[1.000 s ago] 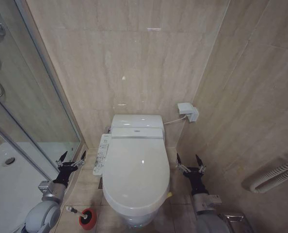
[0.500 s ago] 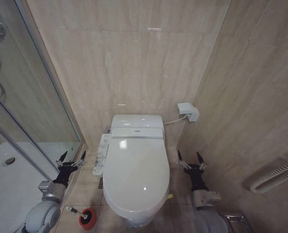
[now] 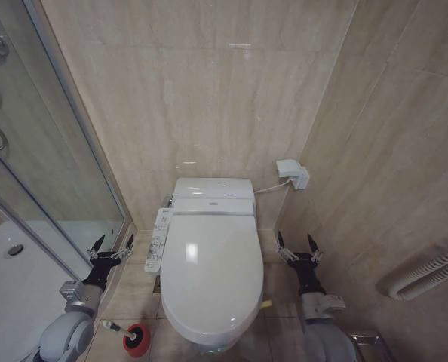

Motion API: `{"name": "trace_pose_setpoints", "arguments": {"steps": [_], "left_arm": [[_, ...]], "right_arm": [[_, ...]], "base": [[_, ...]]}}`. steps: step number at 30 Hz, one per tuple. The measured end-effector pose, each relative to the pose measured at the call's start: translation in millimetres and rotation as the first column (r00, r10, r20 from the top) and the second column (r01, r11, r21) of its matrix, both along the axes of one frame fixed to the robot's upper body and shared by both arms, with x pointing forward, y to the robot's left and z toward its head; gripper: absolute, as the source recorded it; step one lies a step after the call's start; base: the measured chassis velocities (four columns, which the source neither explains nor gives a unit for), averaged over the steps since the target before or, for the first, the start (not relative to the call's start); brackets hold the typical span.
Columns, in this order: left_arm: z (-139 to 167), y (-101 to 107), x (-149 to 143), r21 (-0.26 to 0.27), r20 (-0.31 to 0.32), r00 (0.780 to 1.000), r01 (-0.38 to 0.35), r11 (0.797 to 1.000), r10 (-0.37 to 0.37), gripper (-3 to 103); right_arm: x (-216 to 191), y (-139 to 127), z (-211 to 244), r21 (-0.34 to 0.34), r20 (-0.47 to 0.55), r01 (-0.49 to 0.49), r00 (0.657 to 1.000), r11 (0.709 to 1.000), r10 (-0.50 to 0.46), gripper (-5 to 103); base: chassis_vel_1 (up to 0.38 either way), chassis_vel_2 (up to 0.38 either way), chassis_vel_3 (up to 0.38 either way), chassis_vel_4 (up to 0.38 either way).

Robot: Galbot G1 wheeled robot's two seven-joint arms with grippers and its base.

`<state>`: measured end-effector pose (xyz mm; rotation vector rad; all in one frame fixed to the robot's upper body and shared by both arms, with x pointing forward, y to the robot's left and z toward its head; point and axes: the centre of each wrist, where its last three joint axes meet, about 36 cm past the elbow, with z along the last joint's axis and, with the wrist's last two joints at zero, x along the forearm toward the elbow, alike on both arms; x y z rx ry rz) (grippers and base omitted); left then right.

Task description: Open the toilet lid, clean the toilet bowl with a toilet brush, close the toilet lid, and flush.

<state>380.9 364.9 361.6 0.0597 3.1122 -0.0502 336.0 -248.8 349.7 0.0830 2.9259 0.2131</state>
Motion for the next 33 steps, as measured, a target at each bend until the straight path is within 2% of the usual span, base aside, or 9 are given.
{"name": "trace_pose_setpoints", "arguments": {"steps": [33], "left_arm": [[0.0,0.0,0.0,0.000,0.000,1.000,0.000,1.000,0.000,100]], "right_arm": [[-0.1,0.1,-0.2,-0.001,-0.002,-0.002,1.000,1.000,0.002,100]], "base": [[0.000,0.000,0.000,0.000]]}}
